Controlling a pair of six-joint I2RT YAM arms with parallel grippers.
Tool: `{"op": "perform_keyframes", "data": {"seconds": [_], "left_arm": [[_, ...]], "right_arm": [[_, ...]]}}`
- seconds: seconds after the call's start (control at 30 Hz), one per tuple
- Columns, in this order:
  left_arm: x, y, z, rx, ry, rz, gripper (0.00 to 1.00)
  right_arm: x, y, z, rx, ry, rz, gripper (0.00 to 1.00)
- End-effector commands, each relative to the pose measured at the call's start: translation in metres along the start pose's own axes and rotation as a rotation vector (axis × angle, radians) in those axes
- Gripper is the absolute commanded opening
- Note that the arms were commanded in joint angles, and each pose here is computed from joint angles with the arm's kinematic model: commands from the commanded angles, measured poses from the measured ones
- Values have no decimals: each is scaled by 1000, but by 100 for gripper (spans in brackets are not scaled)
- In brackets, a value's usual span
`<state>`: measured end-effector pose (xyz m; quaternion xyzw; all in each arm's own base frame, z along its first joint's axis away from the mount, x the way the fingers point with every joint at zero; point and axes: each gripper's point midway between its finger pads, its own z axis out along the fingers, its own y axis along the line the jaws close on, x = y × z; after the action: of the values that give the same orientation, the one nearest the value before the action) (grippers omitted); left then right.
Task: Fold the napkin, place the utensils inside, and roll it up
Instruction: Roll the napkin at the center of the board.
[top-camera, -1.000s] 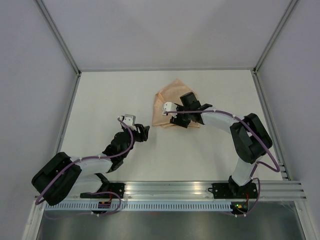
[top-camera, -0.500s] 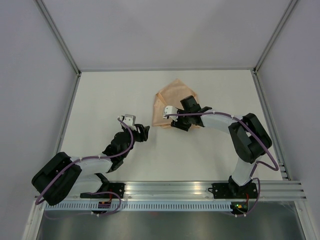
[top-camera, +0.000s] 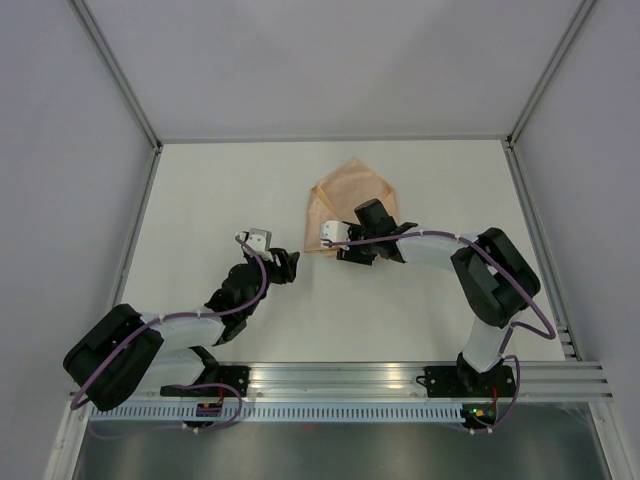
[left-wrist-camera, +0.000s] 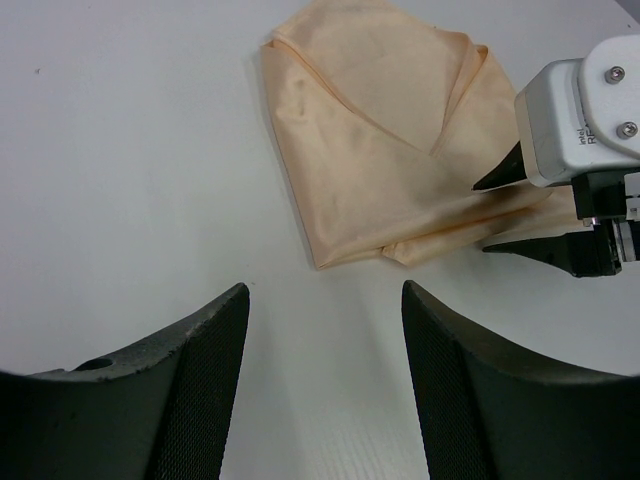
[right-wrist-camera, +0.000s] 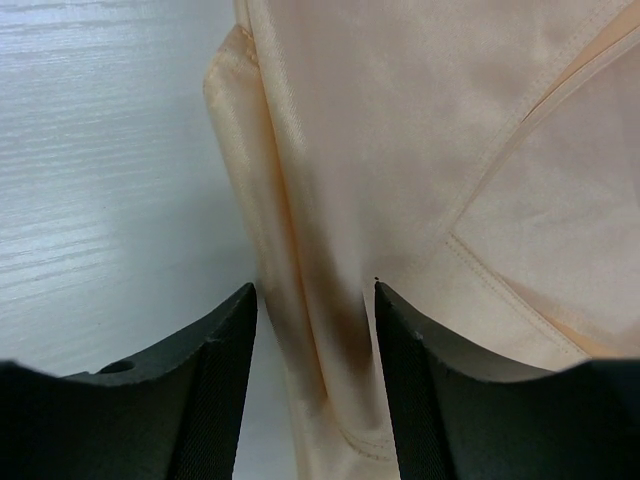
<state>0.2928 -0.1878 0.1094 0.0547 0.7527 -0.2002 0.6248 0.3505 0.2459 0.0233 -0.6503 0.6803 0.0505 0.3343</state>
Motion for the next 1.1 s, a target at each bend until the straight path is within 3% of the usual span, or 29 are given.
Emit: {"op": "perform_keyframes", "data": {"seconds": [0.0, 0.5, 1.07], "left_arm": [[-16, -9, 2, 34, -50, -38, 67], [-20, -13, 3, 52, -41, -7, 67], [-20, -15, 2, 66, -37, -8, 66]], "right_arm": [[16, 9, 12, -30, 42, -23, 57], [34, 28, 22, -244, 125, 21, 50], [41, 36, 26, -336, 185, 74, 28]]}}
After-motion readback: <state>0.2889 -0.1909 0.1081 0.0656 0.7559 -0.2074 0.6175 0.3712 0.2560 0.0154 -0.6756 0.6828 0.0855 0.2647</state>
